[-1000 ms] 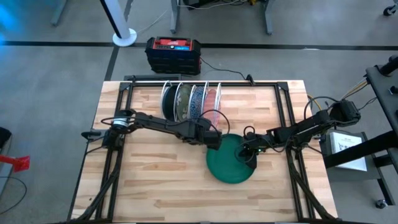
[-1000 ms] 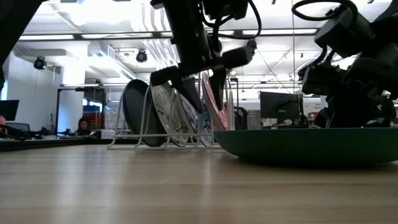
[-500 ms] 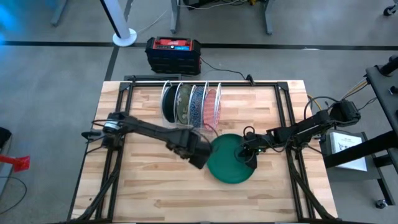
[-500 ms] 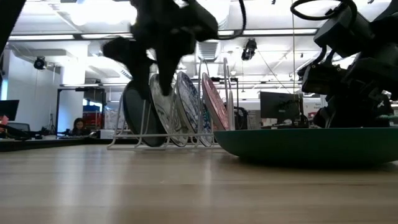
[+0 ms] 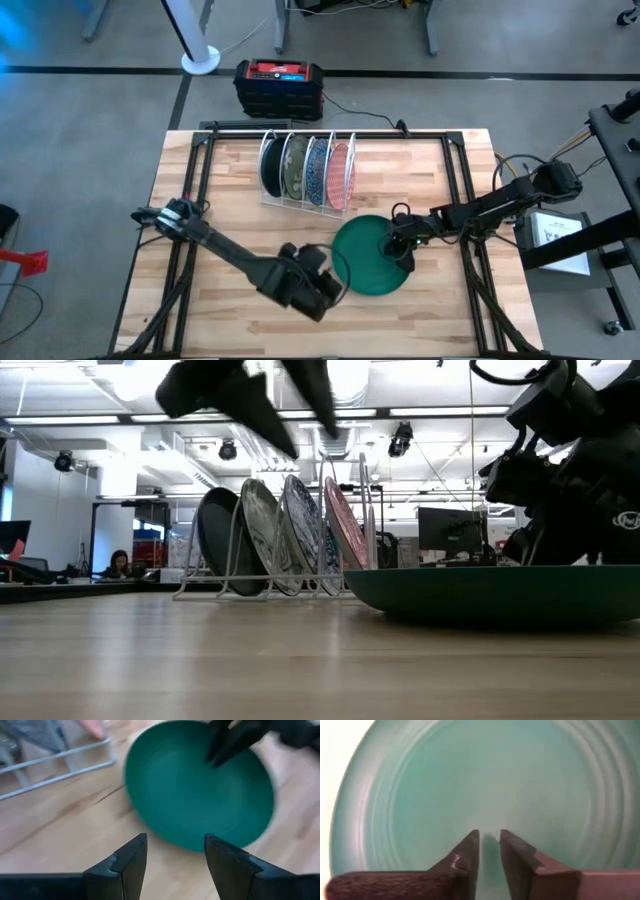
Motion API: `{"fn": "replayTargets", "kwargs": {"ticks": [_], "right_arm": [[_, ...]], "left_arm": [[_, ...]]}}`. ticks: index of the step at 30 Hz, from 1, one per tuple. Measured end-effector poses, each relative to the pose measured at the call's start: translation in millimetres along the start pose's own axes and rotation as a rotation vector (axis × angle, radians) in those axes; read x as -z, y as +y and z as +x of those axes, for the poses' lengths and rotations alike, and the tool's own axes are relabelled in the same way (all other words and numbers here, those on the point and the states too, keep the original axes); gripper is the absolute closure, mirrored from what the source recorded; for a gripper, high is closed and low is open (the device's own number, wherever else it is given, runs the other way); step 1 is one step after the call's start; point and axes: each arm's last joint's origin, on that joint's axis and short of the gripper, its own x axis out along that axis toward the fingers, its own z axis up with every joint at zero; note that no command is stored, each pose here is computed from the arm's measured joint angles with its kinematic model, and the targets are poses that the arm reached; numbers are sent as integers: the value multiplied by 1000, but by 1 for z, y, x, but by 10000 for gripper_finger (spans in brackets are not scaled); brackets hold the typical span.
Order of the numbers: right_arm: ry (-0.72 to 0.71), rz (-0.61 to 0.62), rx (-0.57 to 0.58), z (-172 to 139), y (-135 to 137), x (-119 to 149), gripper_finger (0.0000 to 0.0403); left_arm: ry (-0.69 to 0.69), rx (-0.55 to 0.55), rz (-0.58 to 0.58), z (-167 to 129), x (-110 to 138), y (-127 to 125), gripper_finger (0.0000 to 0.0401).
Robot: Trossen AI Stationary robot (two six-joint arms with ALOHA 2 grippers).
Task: Sort dishes
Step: Put the green plate into the white dish rack
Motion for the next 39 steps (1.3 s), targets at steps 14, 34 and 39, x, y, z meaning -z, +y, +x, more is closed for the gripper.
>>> {"fn": "replayTargets", "kwargs": {"ticks": [14,34,39], "right_arm": [[-99,-17,-92,-21,8,-10,223],[-141,-71,285,-61,-4,-10,219],[-93,-72,356,-55,-6,-13,219]], "left_arm": [[-118,-46,-79,38,52,-15,216],[-212,-19,133,55,62,-25,242],[-186,-141,134,61,60,-7,246]]}}
